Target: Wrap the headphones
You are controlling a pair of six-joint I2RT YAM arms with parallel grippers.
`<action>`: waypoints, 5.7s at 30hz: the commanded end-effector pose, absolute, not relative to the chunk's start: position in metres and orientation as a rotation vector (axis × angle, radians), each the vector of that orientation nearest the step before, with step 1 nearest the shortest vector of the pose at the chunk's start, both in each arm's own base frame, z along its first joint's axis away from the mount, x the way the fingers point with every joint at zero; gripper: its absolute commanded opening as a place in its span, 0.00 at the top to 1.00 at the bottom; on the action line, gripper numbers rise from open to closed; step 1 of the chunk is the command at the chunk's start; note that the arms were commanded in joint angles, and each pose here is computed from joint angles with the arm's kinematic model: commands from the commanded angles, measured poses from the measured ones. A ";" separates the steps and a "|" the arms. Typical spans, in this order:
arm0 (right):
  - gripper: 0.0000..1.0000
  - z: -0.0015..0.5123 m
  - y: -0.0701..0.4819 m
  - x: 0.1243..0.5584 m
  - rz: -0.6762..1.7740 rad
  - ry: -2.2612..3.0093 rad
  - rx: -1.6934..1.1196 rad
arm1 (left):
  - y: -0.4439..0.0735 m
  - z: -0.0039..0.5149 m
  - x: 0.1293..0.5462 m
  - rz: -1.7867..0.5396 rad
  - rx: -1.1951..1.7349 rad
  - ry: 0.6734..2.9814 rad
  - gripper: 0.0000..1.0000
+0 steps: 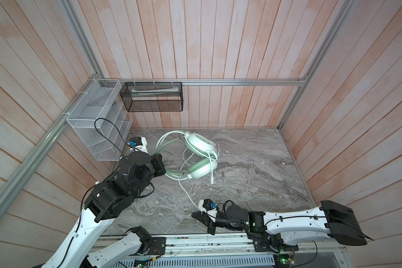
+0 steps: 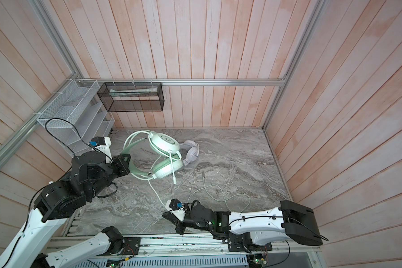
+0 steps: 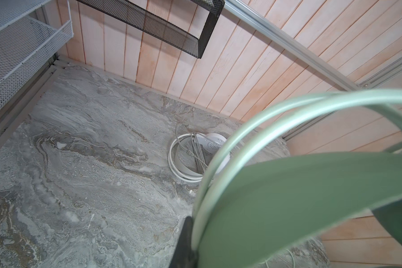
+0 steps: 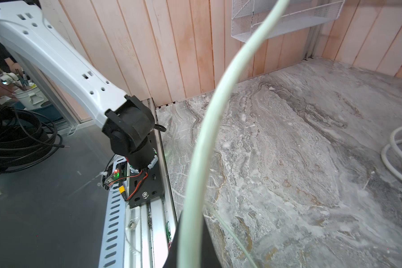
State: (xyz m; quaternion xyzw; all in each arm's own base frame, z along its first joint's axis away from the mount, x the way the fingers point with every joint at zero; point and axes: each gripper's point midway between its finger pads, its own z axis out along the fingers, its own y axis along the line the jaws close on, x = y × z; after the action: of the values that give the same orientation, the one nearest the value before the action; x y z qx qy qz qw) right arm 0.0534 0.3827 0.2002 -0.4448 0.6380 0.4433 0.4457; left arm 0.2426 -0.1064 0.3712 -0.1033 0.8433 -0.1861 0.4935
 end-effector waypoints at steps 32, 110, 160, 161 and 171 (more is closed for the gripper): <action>1.00 0.345 0.360 0.044 0.716 1.372 -1.331 | -0.089 0.247 0.262 -0.132 -0.127 2.267 1.00; 1.00 0.398 0.414 0.098 0.653 1.291 -1.415 | -0.128 0.217 0.247 0.134 0.296 2.136 1.00; 1.00 0.424 0.318 0.130 0.766 1.390 -1.193 | -0.119 0.237 0.239 0.160 0.276 2.110 1.00; 1.00 0.425 0.318 0.122 0.804 1.381 -1.214 | -0.119 0.238 0.240 0.158 0.271 2.106 1.00; 1.00 0.457 0.261 0.148 0.616 1.463 -0.923 | -0.123 0.256 0.244 0.127 0.258 2.061 1.00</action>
State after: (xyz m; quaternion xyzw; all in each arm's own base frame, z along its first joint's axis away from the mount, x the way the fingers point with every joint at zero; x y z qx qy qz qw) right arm 0.1352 0.3000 0.3791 -0.5040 0.6513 0.2616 0.5034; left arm 0.2445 -0.1330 0.2521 0.0913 0.8581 0.0181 0.5049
